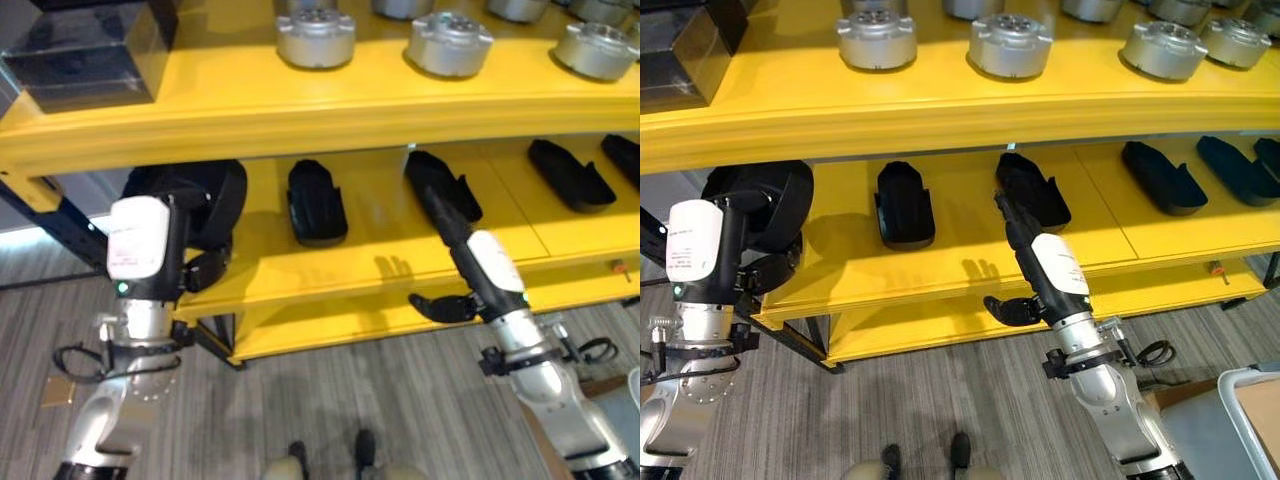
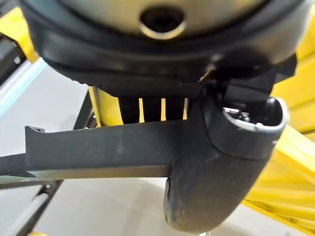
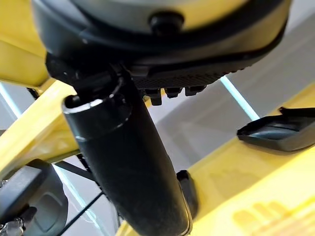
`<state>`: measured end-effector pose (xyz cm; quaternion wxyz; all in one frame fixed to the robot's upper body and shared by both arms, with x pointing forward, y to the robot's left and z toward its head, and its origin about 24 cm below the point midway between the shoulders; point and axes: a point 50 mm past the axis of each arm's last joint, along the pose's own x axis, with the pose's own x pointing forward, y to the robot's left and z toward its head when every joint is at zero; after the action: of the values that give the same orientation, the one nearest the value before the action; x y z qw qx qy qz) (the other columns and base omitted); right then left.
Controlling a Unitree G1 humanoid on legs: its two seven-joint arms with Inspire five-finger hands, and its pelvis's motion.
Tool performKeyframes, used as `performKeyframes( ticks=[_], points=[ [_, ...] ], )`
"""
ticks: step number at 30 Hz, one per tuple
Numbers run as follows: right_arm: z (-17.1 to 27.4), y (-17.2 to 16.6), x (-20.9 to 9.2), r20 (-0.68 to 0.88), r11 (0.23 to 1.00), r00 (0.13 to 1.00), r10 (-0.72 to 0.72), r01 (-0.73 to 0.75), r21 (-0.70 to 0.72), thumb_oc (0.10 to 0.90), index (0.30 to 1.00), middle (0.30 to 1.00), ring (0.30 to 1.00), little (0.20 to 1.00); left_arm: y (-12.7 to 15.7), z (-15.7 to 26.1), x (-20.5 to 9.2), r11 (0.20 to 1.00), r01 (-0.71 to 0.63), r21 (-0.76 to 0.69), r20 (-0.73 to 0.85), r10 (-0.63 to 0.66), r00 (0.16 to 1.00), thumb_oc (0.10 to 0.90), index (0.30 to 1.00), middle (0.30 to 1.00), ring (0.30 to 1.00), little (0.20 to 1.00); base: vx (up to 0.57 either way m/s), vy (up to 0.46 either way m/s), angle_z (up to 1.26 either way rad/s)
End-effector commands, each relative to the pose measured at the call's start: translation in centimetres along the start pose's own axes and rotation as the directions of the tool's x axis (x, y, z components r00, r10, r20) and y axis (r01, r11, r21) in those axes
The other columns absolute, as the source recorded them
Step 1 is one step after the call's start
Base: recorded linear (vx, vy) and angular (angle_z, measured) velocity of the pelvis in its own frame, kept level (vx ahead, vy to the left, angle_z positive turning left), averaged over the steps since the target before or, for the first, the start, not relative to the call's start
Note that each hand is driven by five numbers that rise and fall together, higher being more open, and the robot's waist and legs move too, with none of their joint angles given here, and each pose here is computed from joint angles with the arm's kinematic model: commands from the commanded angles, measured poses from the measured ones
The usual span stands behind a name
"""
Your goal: Move parts from the plastic box to the shelf.
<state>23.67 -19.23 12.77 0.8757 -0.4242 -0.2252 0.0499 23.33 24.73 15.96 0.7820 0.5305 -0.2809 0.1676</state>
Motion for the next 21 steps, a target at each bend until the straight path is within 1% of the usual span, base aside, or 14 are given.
performKeyframes(
  ticks=[1, 6, 11, 14, 16, 20, 21],
  points=[
    [3.4, -3.9, 1.8, 0.226, 0.98, 0.955, -0.192, 0.197, 0.002, 0.9, 1.0, 1.0, 1.0, 1.0, 3.3, 2.5, 3.3, 0.969, -0.239, -0.066, 0.161, 0.247, 0.956, 0.4, 0.3, 0.3, 0.3, 0.3, 0.04, 0.201, -0.17],
    [3.0, -3.9, 1.5, 0.2, 0.976, 0.957, -0.211, 0.219, -0.018, 0.9, 1.0, 1.0, 1.0, 1.0, 2.8, 2.9, 2.9, 0.974, -0.206, -0.091, 0.17, 0.219, 0.961, 0.4, 0.3, 0.3, 0.3, 0.3, 0.14, 0.242, -0.33],
    [2.6, -3.2, 1.4, 0.164, 0.977, 0.964, -0.208, 0.214, -0.02, 0.9, 1.0, 1.0, 1.0, 1.0, 2.5, 3.2, 3.5, 0.983, -0.176, -0.062, 0.208, 0.185, 0.961, 0.4, 0.3, 0.3, 0.3, 0.3, 0.11, 0.175, 0.04],
    [2.6, -2.6, 1.5, 0.159, 0.981, 0.969, -0.188, 0.194, -0.026, 0.9, 1.0, 1.0, 1.0, 1.0, 2.8, 3.3, 4.2, 0.987, -0.162, 0.011, 0.261, 0.153, 0.953, 0.4, 0.3, 0.3, 0.3, 0.3, 0.06, 0.168, 0.02],
    [2.6, -2.5, 1.6, 0.158, 0.981, 0.97, -0.185, 0.19, -0.023, 0.9, 1.0, 1.0, 1.0, 1.0, 2.9, 3.2, 4.4, 0.986, -0.162, 0.03, 0.272, 0.148, 0.951, 0.4, 0.3, 0.3, 0.3, 0.3, -0.01, 0.065, -0.16],
    [2.5, -2.0, 1.1, 0.149, 0.987, 0.976, -0.157, 0.162, -0.022, 0.9, 1.0, 1.0, 1.0, 1.0, 3.2, 3.0, 5.0, 0.974, -0.135, 0.18, 0.344, 0.067, 0.937, 0.4, 0.3, 0.3, 0.3, 0.3, 0.06, 0.068, -0.1],
    [2.5, -2.0, 1.0, 0.148, 0.987, 0.977, -0.153, 0.158, -0.021, 0.9, 1.0, 1.0, 1.0, 1.0, 3.1, 2.9, 5.0, 0.972, -0.126, 0.199, 0.349, 0.049, 0.936, 0.4, 0.3, 0.3, 0.3, 0.3, 0.02, 0.026, -0.06]
  ],
)
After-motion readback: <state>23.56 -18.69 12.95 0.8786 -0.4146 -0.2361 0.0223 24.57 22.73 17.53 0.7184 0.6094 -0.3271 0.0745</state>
